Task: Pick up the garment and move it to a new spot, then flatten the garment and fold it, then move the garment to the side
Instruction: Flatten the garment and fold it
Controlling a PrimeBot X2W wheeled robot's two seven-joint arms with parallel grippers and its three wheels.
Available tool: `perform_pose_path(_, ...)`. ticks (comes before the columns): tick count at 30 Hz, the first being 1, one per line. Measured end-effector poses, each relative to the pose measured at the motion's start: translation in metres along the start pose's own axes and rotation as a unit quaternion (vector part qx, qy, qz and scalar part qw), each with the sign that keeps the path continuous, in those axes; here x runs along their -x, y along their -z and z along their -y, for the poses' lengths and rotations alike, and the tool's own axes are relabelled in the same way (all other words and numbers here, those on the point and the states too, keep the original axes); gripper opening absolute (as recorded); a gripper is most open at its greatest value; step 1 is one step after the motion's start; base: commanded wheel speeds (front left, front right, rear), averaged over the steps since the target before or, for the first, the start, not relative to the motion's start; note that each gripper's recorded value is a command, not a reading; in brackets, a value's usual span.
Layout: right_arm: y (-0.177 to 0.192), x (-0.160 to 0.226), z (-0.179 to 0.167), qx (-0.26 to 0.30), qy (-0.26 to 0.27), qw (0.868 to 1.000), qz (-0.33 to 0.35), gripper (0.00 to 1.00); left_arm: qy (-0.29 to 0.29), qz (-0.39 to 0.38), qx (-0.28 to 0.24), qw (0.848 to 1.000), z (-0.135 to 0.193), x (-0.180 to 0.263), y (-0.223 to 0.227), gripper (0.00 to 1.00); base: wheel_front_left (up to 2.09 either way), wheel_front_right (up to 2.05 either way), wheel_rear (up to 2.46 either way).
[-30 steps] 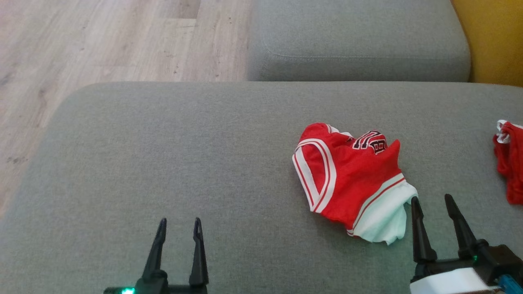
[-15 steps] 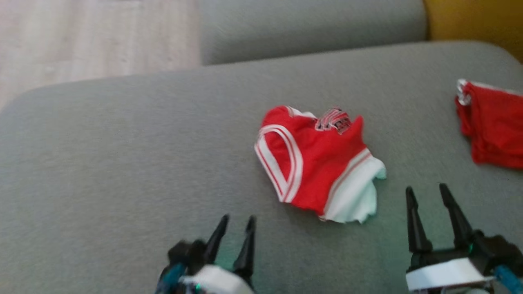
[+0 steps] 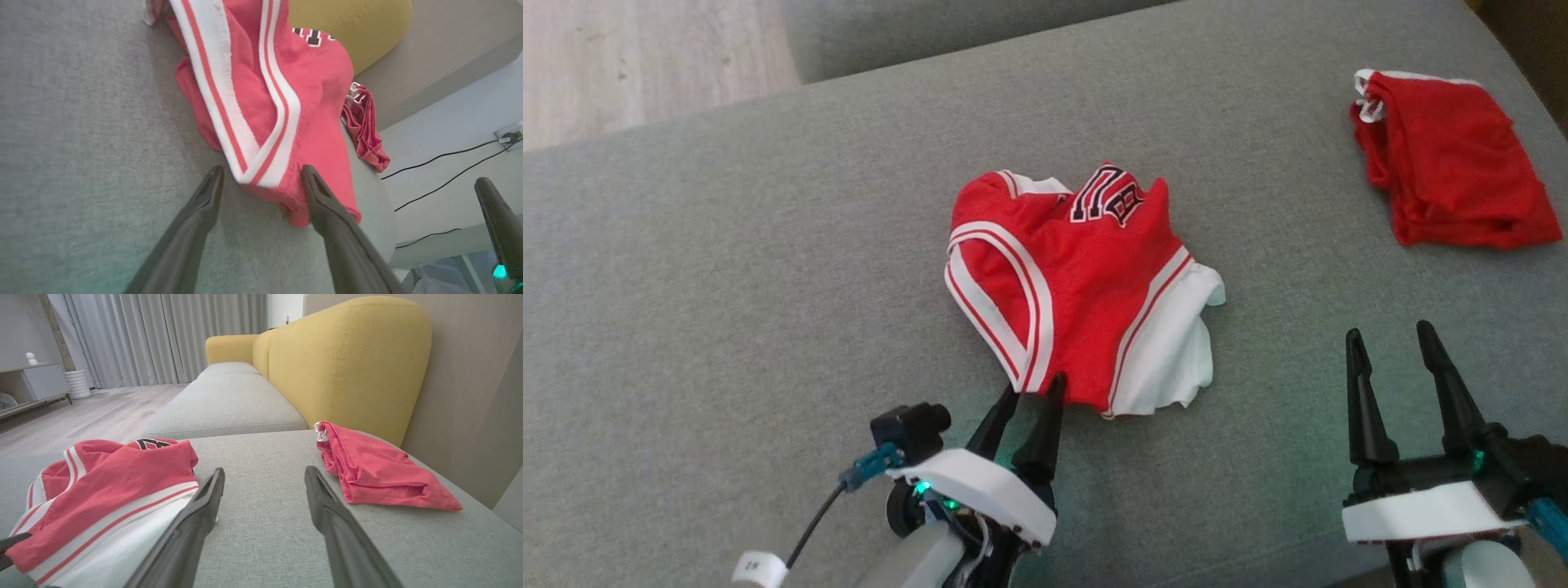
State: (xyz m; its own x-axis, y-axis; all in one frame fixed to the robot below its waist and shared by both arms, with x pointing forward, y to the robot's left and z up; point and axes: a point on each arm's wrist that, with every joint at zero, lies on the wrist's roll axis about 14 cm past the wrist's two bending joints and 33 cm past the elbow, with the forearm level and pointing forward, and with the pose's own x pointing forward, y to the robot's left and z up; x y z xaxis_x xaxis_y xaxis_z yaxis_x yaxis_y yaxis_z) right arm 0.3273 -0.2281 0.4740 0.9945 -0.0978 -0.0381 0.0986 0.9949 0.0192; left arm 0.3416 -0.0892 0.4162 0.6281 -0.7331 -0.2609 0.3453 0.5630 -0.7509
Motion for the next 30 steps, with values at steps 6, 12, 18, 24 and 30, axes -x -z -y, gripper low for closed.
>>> perform_pose_path(6, 0.001, 0.0, 0.006, 0.003, 0.01, 1.0, -0.004, 1.0, 0.016, -0.003, 0.013, 1.0, 0.005, -0.013, -0.002, 0.91, 0.0, 0.0, 0.0)
perform_pose_path(12, -0.001, 0.004, 0.011, 0.004, 0.018, 1.0, 0.0, 1.0, 0.052, 0.014, -0.012, 0.998, 0.022, -0.02, -0.011, 0.0, 0.0, 0.0, 0.0)
perform_pose_path(18, -0.008, 0.01, 0.015, 0.006, 0.027, 1.0, 0.01, 1.0, 0.127, 0.043, -0.13, 0.982, 0.068, -0.038, -0.045, 0.0, 0.0, 0.0, 0.0)
perform_pose_path(24, -0.019, 0.014, 0.017, 0.004, 0.033, 0.999, 0.029, 1.0, 0.237, 0.093, -0.26, 0.931, 0.169, -0.063, -0.127, 0.0, 0.0, 0.0, 0.0)
perform_pose_path(30, -0.031, 0.023, 0.026, -0.001, 0.049, 0.998, 0.05, 1.0, 0.342, 0.193, -0.243, 0.887, 0.288, -0.034, -0.222, 0.0, 0.0, 0.0, 0.0)
